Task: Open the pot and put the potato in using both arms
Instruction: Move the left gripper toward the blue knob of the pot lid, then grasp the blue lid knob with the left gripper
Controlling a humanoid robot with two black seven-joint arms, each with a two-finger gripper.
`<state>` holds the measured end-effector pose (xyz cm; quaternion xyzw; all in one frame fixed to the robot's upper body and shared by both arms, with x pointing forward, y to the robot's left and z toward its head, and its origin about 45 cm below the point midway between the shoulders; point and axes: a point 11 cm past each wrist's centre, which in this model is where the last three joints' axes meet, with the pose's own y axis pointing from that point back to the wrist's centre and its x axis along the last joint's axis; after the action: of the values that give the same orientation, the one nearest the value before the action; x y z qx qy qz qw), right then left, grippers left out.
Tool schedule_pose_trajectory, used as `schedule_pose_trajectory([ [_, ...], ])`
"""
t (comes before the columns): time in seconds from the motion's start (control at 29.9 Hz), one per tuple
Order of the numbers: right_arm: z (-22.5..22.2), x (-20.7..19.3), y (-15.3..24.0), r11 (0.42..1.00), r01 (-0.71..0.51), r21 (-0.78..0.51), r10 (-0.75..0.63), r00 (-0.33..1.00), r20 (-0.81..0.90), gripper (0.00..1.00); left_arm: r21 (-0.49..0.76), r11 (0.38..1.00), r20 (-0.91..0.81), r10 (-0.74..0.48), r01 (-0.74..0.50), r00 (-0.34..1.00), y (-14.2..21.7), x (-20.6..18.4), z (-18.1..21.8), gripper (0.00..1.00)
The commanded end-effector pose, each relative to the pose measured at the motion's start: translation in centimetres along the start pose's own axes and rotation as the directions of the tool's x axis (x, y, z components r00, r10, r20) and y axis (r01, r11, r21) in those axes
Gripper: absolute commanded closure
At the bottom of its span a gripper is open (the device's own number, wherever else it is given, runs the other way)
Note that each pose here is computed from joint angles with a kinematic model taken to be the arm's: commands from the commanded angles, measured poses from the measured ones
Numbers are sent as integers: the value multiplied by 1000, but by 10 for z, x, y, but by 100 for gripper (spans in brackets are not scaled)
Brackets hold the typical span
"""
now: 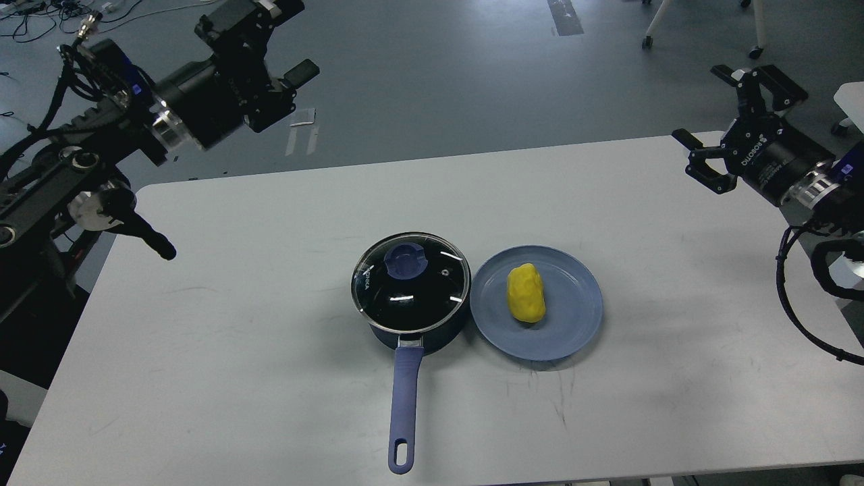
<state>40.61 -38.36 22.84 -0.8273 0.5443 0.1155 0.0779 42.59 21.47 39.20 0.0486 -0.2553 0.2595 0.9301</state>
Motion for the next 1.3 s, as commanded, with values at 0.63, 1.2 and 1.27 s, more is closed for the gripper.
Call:
schedule_pose_trajectory([
  [0.63,-7,4,3,1000,-7,5,7,1000,-13,0,549,724,616,-688,419,383,-27,-140,-95,0],
  [1.2,-11,13,11,1000,-27,-1,27,999,-30,0,592,694,557,-720,411,414,-4,-151,-132,0],
  [1.27,-11,13,12,1000,-28,-2,28,999,-30,0,594,692,552,-722,411,418,-2,-152,-134,0],
])
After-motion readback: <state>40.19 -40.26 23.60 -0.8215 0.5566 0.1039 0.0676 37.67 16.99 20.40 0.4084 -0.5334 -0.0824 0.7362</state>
